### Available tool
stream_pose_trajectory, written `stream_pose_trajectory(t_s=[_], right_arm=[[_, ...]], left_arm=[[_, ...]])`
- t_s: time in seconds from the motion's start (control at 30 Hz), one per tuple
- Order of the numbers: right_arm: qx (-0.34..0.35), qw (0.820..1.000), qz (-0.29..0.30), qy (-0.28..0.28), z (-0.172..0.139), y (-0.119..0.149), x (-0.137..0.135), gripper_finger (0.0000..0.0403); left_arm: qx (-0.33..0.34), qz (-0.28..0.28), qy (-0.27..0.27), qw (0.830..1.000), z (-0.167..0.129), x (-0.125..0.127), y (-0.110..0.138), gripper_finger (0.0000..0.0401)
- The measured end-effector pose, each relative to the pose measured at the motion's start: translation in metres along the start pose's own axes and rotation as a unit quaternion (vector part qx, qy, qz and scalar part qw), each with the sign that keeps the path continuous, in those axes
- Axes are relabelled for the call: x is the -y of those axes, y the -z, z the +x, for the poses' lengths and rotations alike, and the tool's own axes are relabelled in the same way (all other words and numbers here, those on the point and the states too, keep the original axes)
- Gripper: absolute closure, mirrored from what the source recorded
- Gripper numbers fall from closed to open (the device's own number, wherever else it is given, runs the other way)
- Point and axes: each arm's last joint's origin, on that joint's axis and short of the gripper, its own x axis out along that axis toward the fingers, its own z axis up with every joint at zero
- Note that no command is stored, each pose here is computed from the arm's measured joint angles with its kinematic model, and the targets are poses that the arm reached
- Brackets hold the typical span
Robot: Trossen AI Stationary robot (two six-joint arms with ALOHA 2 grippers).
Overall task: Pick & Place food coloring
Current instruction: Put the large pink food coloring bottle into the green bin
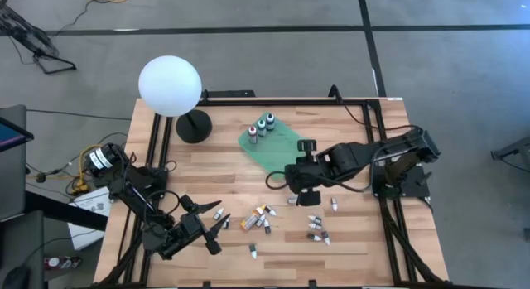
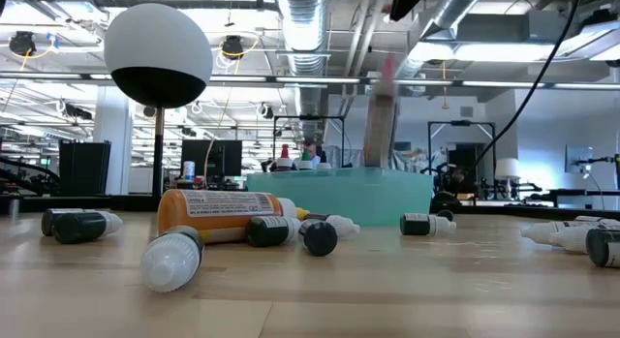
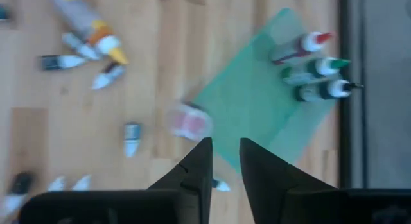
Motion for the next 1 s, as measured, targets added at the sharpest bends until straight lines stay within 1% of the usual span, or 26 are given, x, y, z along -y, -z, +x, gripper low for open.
stream_pose_trajectory(t_s=[0.07, 0.13, 0.4, 0.47, 0.57, 0.7, 0.8, 0.9, 1.0], right_arm=[[-0.002, 1.000, 0.008, 0.017, 0.002, 0.000, 0.006, 0.0343], [-0.006, 1.000, 0.017, 0.023, 0.005, 0.000, 0.013, 0.0350], [-0.013, 0.999, 0.045, 0.023, 0.011, 0.001, 0.023, 0.0355], [-0.015, 0.999, 0.039, 0.006, 0.016, 0.001, 0.020, 0.0355], [-0.001, 0.998, -0.013, -0.066, 0.027, 0.001, 0.003, 0.0355], [0.030, 0.982, -0.104, -0.156, 0.051, 0.002, -0.031, 0.0355], [0.040, 0.973, -0.153, -0.170, 0.068, 0.002, -0.051, 0.0355], [0.038, 0.965, -0.193, -0.175, 0.084, 0.001, -0.068, 0.0354], [0.026, 0.953, -0.239, -0.183, 0.097, 0.001, -0.085, 0.0345]], left_arm=[[0.000, 0.000, 0.000, 1.000, 0.000, 0.000, 0.000, 0.0185], [0.000, 0.000, 0.000, 1.000, 0.000, 0.000, 0.000, 0.0185], [0.000, 0.005, 0.001, 1.000, -0.001, 0.000, 0.001, 0.0185], [-0.001, 0.012, 0.000, 1.000, -0.001, 0.001, 0.003, 0.0185], [-0.003, 0.015, -0.005, 1.000, -0.001, 0.002, 0.007, 0.0185], [-0.003, 0.015, -0.006, 1.000, 0.000, 0.002, 0.009, 0.0185], [-0.003, 0.015, -0.006, 1.000, 0.000, 0.002, 0.009, 0.0185], [-0.004, 0.016, -0.008, 1.000, 0.000, 0.002, 0.009, 0.0185], [-0.004, 0.016, -0.009, 1.000, 0.000, 0.002, 0.009, 0.0185]])
